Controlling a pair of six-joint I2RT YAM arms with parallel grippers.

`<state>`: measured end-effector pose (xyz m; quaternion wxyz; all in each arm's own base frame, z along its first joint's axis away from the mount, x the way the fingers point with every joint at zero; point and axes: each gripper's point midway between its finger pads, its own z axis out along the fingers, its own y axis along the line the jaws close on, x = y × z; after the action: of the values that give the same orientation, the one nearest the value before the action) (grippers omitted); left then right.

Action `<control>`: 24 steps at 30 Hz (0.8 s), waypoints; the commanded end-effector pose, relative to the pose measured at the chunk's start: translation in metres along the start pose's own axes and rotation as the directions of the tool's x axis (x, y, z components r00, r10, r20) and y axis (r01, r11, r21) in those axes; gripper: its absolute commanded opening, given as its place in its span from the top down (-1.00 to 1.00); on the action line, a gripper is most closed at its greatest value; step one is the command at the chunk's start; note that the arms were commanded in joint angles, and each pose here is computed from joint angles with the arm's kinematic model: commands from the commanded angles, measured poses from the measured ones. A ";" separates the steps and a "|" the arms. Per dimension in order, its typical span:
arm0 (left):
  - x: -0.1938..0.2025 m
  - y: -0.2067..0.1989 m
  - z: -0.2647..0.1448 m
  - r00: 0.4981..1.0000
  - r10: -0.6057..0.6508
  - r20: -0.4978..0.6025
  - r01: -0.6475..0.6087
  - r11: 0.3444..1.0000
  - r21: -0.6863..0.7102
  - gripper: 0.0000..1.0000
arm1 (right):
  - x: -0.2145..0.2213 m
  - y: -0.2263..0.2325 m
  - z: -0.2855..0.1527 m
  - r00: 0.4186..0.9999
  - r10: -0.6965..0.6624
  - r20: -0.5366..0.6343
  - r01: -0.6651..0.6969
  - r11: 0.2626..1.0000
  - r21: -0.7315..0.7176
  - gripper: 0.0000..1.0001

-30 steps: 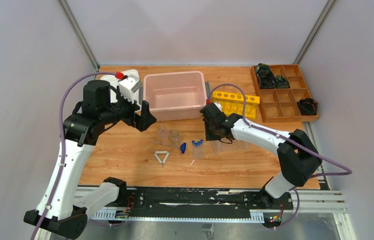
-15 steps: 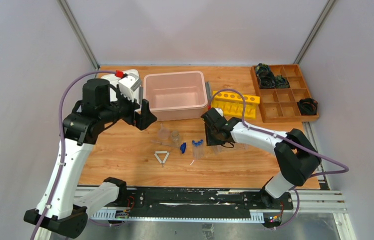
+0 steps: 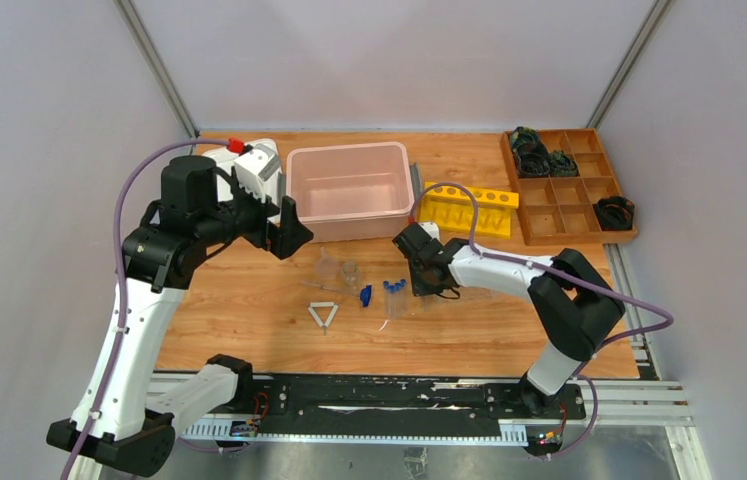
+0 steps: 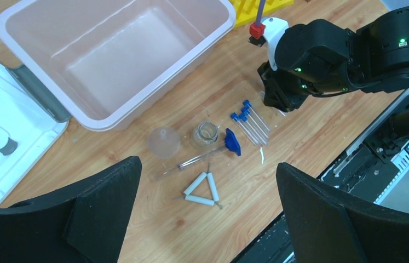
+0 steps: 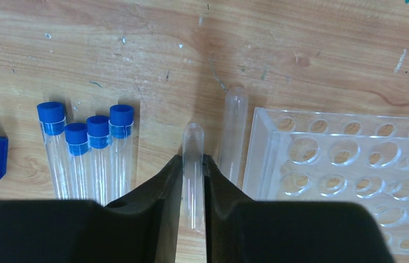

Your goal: Organize the chemistry lab equipment

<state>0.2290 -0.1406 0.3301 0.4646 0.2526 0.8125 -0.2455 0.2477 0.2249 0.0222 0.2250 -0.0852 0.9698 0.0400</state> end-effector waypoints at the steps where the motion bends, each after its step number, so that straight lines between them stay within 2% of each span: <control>1: -0.012 -0.005 -0.006 0.999 0.003 0.036 -0.004 1.000 0.015 -1.00 | 0.003 0.001 0.000 1.000 0.003 -0.004 -0.003 0.999 0.039 0.66; 5: -0.013 -0.008 -0.006 0.999 0.004 0.038 -0.005 0.999 0.033 -1.00 | -0.019 0.008 -0.028 0.997 0.034 0.064 -0.033 0.999 -0.006 0.99; 9: -0.012 -0.011 -0.006 0.999 0.001 0.038 -0.003 0.999 0.048 -1.00 | -0.053 0.015 -0.075 0.981 0.075 0.180 -0.061 0.995 -0.084 1.00; 14: -0.009 -0.021 -0.007 0.999 0.005 0.038 -0.009 0.995 0.104 -1.00 | -0.090 0.040 -0.138 0.946 0.133 0.297 -0.055 0.965 -0.256 1.00; 19: -0.006 -0.039 -0.014 0.998 0.015 0.054 -0.025 0.982 0.189 -1.00 | -0.127 0.084 -0.213 0.855 0.212 0.474 0.037 0.885 -0.463 1.00; 24: 0.001 -0.058 -0.016 0.999 -0.026 0.037 0.014 0.953 0.302 -0.95 | -0.150 0.130 -0.277 0.760 0.296 0.579 0.147 0.790 -0.596 1.00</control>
<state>0.1990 -0.1621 0.3422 0.4527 0.2915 0.7781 -0.3235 0.2469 0.3066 0.2757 0.4485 -0.0857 0.8367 0.3025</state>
